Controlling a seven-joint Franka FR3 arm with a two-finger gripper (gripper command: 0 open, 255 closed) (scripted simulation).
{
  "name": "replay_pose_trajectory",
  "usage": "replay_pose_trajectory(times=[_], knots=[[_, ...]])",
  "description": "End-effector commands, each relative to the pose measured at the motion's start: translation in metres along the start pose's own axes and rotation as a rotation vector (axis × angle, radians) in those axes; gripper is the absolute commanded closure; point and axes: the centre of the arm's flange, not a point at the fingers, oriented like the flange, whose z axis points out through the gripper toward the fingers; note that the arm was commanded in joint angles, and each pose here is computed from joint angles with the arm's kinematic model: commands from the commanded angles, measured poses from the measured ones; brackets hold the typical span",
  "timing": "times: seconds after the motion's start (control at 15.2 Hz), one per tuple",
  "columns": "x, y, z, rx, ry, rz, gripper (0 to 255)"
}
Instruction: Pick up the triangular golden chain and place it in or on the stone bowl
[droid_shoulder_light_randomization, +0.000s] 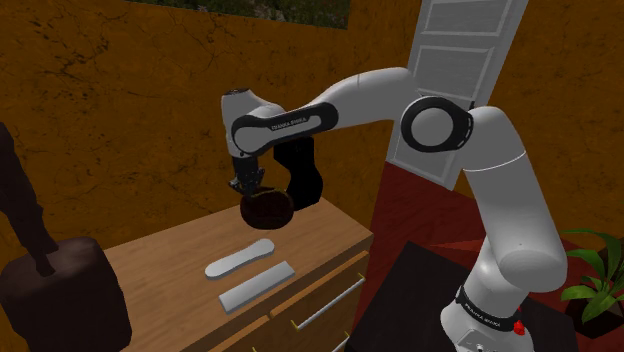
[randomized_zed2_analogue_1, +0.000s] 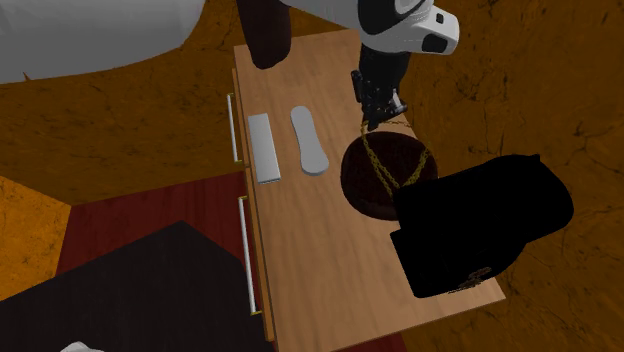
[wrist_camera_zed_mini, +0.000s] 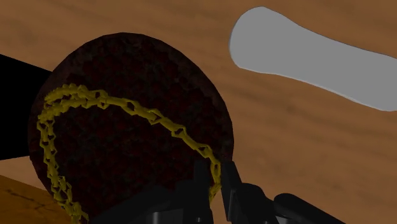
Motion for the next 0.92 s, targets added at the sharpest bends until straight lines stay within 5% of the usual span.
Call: replay_pose_trajectory(times=[0.0,0.53,0.59,0.86], knots=[[-0.0007,-0.0001,0.0154,0.000,0.000,0.000,255],[-0.0007,-0.0001,0.0154,0.000,0.000,0.000,255],[-0.0006,0.0000,0.0154,0.000,0.000,0.000,0],[-0.0007,0.0000,0.0154,0.000,0.000,0.000,0]])
